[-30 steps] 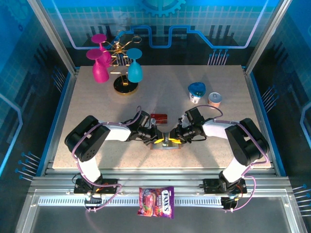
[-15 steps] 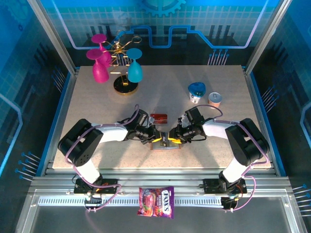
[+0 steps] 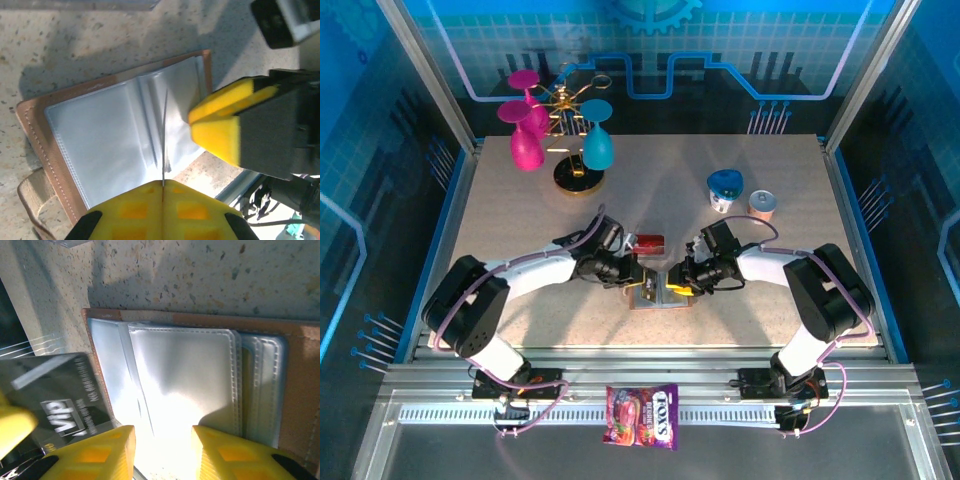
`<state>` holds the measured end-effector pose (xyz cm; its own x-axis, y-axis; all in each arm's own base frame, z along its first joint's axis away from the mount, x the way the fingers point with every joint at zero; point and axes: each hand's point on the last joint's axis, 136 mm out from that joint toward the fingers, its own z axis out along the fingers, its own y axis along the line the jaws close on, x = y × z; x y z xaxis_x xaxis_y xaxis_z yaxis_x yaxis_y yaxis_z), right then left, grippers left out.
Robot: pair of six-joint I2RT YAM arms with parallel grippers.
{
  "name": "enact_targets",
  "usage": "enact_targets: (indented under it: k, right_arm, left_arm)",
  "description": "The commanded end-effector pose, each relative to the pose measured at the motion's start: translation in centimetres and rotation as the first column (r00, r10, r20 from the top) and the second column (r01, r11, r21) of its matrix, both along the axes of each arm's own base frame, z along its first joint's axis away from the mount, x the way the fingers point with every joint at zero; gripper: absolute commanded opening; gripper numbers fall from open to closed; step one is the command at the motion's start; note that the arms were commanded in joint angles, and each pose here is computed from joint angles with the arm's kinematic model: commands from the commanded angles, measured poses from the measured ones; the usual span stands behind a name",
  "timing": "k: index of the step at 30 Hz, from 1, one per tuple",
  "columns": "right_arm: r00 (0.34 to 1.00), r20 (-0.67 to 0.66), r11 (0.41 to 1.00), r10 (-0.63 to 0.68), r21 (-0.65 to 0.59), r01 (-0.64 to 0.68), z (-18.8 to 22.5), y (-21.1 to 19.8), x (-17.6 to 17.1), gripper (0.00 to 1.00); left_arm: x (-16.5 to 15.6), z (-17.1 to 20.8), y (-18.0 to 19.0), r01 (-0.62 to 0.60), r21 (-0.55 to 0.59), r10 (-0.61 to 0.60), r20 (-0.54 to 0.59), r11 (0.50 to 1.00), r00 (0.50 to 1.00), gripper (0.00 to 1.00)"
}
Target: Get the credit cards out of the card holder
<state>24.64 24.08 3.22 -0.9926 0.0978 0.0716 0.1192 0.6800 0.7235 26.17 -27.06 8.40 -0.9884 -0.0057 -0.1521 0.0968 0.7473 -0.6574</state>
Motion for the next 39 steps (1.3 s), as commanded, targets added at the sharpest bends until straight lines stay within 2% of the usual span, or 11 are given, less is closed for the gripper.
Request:
enact_targets:
  k: [1,6,12,16,21,25,29,32,39]
  right_arm:
    - [1.000,-0.027,0.998,-0.004,-0.058,0.003,-0.8,-0.9,-0.9,0.37]
    - [1.000,-0.013,0.999,-0.001,-0.050,0.000,-0.2,-0.8,-0.7,0.37]
    - [1.000,0.008,0.999,-0.008,-0.045,0.008,0.7,-1.0,-0.3,0.37]
    - [1.000,0.018,0.999,-0.004,-0.042,0.005,1.4,-1.1,-0.1,0.37]
    - [0.999,0.042,0.999,-0.007,-0.044,0.008,2.6,-1.6,0.5,0.37]
    - [0.998,0.056,0.999,-0.010,-0.050,0.012,3.4,-2.0,0.8,0.37]
    - [0.998,0.064,0.998,-0.012,-0.056,0.016,4.0,-2.3,1.0,0.37]
    - [0.998,0.068,0.998,-0.015,-0.059,0.019,4.3,-2.5,1.1,0.37]
    - [0.997,0.075,0.997,-0.025,-0.065,0.030,4.6,-2.8,1.2,0.37]
  left_arm:
    - [-0.4,2.1,1.0,0.133,0.079,-0.140,0.091,0.988,0.986,0.00]
    - [-0.7,4.6,1.1,0.287,0.135,-0.309,0.188,0.948,0.932,0.00]
    - [-0.8,6.8,1.7,0.427,0.233,-0.480,0.263,0.874,0.837,0.00]
    - [-1.0,7.7,1.5,0.528,0.267,-0.591,0.329,0.806,0.736,0.00]
    - [-1.4,8.9,1.1,0.642,0.326,-0.714,0.421,0.694,0.559,0.00]
    - [-1.3,9.3,1.4,0.697,0.403,-0.795,0.430,0.592,0.427,0.00]
    - [-0.5,9.1,2.0,0.716,0.488,-0.859,0.390,0.499,0.332,0.00]
    - [0.5,9.0,2.4,0.715,0.531,-0.884,0.365,0.455,0.292,0.00]
    - [3.3,10.1,2.0,0.692,0.587,-0.898,0.381,0.420,0.222,0.00]
